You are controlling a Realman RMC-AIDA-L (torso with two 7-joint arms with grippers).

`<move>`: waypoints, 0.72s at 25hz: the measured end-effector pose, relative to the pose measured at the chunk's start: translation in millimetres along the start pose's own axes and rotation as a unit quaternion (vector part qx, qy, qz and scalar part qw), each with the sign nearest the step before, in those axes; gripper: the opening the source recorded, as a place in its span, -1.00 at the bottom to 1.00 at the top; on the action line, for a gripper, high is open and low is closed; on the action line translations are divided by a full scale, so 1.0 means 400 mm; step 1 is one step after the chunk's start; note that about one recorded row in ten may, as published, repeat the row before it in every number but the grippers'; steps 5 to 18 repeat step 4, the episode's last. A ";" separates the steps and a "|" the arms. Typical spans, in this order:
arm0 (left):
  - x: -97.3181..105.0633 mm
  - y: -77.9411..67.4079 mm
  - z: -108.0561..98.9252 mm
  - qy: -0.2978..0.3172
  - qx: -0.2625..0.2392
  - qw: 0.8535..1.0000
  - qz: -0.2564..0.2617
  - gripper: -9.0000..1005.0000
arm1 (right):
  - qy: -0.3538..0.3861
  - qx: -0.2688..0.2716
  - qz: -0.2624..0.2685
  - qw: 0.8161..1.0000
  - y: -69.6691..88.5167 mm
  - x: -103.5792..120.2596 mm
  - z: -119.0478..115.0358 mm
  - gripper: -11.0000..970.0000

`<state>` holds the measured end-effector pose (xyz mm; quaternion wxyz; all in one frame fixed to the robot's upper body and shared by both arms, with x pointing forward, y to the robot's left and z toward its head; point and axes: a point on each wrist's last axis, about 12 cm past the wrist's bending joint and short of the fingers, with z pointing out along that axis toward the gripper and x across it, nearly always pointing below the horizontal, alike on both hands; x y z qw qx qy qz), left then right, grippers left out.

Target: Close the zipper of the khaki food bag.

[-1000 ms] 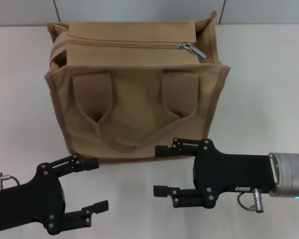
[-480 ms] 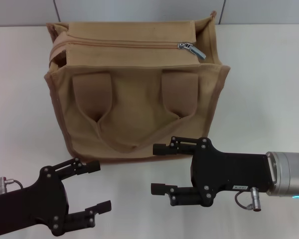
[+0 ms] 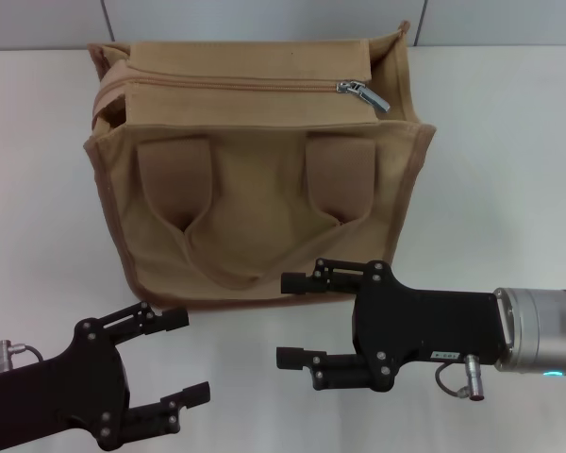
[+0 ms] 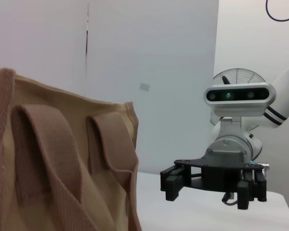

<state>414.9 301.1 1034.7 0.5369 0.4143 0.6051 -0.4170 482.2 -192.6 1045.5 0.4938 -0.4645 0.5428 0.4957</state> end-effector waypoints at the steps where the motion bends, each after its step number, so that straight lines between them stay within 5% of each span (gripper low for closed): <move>1: 0.000 -0.001 0.000 -0.001 -0.001 1.000 -0.001 0.55 | 0.000 -0.001 -0.002 1.000 0.001 0.001 0.001 0.50; 18: 0.001 -0.001 0.000 -0.001 -0.001 1.000 -0.001 0.55 | -0.001 -0.001 -0.002 1.000 0.003 0.002 0.002 0.50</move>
